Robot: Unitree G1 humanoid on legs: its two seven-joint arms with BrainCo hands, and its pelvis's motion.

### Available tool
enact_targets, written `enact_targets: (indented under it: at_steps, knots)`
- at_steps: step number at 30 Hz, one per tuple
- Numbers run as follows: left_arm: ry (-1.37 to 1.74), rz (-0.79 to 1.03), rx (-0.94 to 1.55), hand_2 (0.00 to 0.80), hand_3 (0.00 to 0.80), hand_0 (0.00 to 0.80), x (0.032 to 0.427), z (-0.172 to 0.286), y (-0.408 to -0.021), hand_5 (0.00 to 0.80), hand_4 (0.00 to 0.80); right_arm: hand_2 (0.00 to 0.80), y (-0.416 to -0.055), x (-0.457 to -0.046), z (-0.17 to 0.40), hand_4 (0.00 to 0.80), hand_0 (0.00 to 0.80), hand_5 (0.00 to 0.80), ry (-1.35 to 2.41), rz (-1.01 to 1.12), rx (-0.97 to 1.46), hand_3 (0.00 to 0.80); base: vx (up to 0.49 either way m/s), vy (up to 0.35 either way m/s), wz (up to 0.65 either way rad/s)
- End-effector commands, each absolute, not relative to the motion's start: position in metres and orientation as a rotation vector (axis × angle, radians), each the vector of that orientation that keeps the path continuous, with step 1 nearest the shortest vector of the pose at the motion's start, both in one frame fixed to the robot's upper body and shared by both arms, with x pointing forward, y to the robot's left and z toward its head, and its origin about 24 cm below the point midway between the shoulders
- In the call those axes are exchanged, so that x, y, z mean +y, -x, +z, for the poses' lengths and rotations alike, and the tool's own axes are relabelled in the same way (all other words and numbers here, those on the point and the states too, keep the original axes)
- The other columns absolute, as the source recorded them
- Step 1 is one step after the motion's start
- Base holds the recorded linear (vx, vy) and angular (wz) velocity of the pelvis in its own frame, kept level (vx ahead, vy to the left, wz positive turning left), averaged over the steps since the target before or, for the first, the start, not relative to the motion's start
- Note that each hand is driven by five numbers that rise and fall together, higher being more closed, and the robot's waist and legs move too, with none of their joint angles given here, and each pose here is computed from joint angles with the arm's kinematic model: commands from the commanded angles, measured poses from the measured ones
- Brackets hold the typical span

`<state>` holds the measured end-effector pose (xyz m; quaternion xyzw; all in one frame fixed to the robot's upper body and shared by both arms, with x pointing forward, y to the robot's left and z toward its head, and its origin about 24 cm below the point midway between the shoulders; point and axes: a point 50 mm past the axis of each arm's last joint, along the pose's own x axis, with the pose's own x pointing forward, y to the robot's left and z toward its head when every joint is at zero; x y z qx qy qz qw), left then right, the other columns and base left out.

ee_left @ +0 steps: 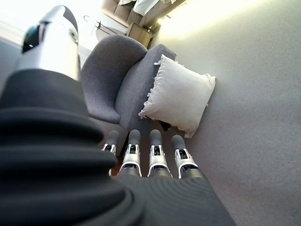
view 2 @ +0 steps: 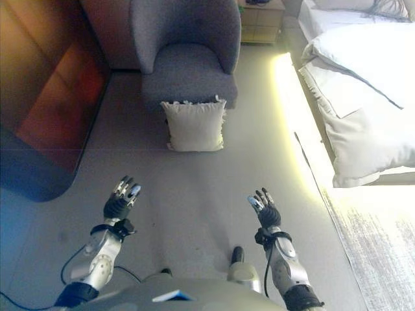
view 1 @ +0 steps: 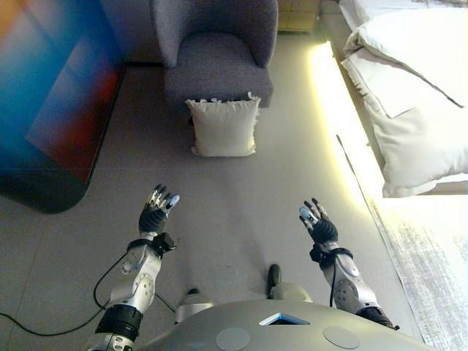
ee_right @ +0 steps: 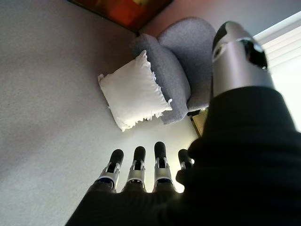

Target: Pick up the cushion and take it to the sofa

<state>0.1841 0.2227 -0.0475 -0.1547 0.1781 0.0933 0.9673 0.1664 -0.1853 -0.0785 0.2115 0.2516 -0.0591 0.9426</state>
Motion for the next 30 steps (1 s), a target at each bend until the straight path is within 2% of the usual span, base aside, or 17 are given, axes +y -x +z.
enact_targets:
  at_steps: [1, 30]
  knots:
    - [0.273, 0.147, 0.258, 0.000, 0.000, 0.000, 0.222, -0.029, -0.196, 0.000, 0.000, 0.000, -0.181, -0.192, -0.060, 0.000, 0.000, 0.000, -0.411, -0.094, 0.403, 0.000, 0.000, 0.000, 0.00]
    - [0.303, 0.143, 0.255, 0.000, 0.000, 0.000, 0.225, -0.032, -0.182, 0.000, 0.000, 0.000, -0.172, -0.196, -0.065, 0.000, 0.000, 0.000, -0.378, -0.072, 0.468, 0.000, 0.010, -0.010, -0.01]
